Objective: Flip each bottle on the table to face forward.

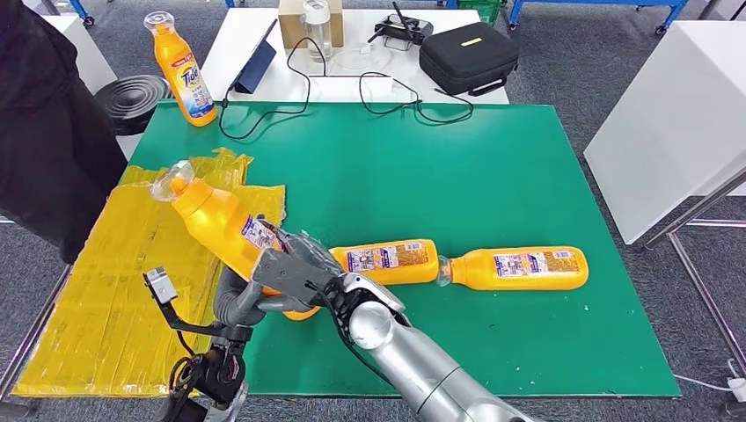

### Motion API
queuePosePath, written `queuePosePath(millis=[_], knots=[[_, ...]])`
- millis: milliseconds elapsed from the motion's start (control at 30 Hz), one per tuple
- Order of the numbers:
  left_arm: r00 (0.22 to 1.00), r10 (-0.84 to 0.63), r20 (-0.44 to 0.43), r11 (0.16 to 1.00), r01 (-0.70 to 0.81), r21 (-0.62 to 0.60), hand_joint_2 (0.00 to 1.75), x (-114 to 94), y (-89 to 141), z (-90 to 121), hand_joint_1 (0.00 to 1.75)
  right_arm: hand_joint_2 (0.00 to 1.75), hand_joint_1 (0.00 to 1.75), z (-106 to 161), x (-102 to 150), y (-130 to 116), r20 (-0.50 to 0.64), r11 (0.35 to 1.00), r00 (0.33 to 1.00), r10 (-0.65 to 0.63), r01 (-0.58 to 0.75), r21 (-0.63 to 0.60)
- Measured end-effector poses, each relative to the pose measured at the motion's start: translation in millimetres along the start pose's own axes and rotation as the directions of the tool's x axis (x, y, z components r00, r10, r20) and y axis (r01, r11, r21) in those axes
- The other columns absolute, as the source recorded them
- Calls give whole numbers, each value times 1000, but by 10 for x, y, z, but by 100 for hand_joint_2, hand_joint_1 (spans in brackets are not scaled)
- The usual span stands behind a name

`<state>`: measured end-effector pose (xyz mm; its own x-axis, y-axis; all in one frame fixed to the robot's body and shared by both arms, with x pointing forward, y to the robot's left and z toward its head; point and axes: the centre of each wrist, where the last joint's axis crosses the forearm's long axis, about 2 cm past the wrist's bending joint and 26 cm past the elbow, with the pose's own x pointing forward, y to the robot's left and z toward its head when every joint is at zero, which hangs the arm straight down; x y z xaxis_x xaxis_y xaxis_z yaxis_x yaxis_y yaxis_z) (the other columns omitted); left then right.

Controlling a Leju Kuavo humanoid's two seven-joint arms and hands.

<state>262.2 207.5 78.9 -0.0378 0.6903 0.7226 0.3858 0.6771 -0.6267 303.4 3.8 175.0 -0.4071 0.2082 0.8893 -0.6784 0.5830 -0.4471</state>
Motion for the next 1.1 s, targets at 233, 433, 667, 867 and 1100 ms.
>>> queuePosePath(millis=[233, 433, 667, 867, 1100], knots=[[1000, -8, -4, 999, 8, 40, 175, 7, 49, 81, 0, 175, 175, 24, -70, 197, -69, 994, 996, 54, -47, 94], [999, -27, -40, 994, 31, 100, 175, -25, 89, 265, 0, 175, 175, 90, -177, 396, -110, 981, 988, 110, -90, 173], [998, -46, -45, 989, 52, 137, 175, -35, 100, 327, 81, 175, 175, 122, -231, 455, -129, 974, 982, 140, -114, 194], [997, -64, -37, 985, 70, 160, 175, -27, 106, 324, 175, 175, 175, 146, -260, 481, -138, 970, 977, 164, -134, 204], [997, -76, -35, 982, 80, 169, 175, -29, 97, 315, 175, 175, 145, 158, -276, 478, -142, 971, 975, 173, -145, 192]])
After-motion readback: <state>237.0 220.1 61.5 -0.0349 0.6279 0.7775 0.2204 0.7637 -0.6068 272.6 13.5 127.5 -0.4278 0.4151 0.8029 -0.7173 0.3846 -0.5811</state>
